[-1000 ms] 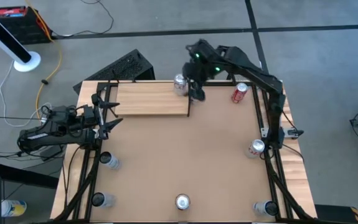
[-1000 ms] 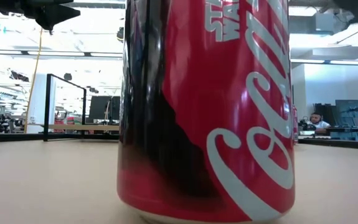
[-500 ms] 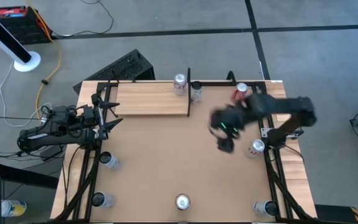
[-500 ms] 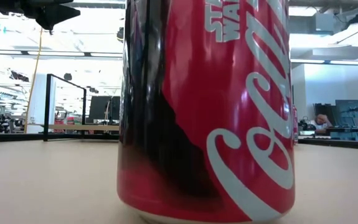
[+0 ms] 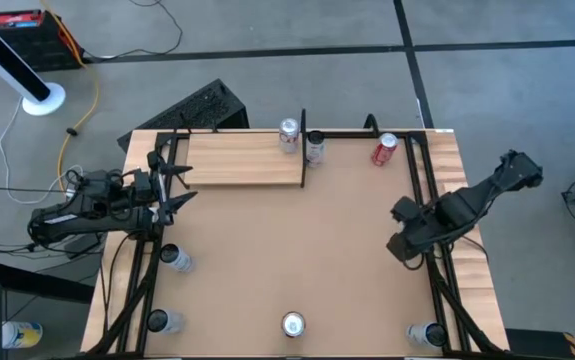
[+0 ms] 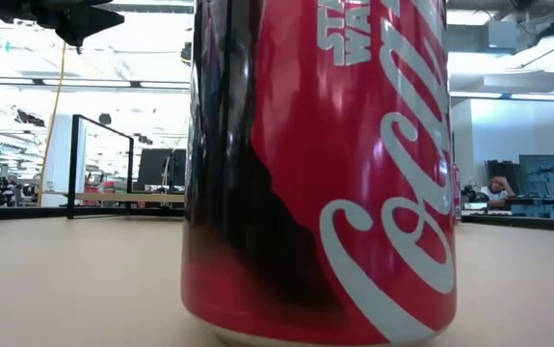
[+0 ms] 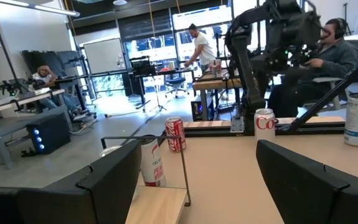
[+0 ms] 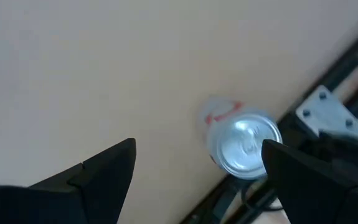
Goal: Place canned beverage on shelf
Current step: Put the silver and red soda can on the shelf aligned with the other silver and red soda can
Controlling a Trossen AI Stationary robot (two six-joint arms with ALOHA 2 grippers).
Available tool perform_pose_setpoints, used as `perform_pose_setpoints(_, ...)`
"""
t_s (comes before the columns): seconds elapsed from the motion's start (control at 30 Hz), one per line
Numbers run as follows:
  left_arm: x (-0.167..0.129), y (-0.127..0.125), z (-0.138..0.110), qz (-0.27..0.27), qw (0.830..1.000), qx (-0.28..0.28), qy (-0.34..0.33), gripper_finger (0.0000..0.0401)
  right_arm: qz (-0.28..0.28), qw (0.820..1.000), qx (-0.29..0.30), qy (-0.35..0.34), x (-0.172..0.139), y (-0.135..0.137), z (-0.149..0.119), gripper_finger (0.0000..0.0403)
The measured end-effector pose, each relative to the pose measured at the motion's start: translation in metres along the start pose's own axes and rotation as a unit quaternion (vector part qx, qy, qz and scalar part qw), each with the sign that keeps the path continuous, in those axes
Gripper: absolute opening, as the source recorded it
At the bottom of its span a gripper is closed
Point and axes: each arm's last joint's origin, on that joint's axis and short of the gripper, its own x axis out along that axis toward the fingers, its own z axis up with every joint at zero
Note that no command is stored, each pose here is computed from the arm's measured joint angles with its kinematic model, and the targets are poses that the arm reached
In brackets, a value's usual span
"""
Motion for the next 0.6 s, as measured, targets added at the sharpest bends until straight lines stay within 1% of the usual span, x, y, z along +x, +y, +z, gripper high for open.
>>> perform_pose_setpoints(0.13, 0.0, 0.0, 0.0, -0.001, 1.0, 0.0, 0.0, 0.0304, -0.015, 0.999, 0.013, 0.028, 0.012, -0.003, -0.004, 0.0368)
perform_pose_setpoints(0.3, 0.0, -0.001, 0.0, -0.025, 1.0, -0.001, -0.004, 0.0304, -0.035, 0.998, 0.02, 0.054, 0.022, -0.006, -0.007, 0.0368)
perform_pose_setpoints(0.6, 0.0, -0.002, 0.0, -0.029, 1.0, -0.001, -0.004, 0.0304, -0.067, 0.995, 0.025, 0.063, 0.037, -0.01, -0.008, 0.0368)
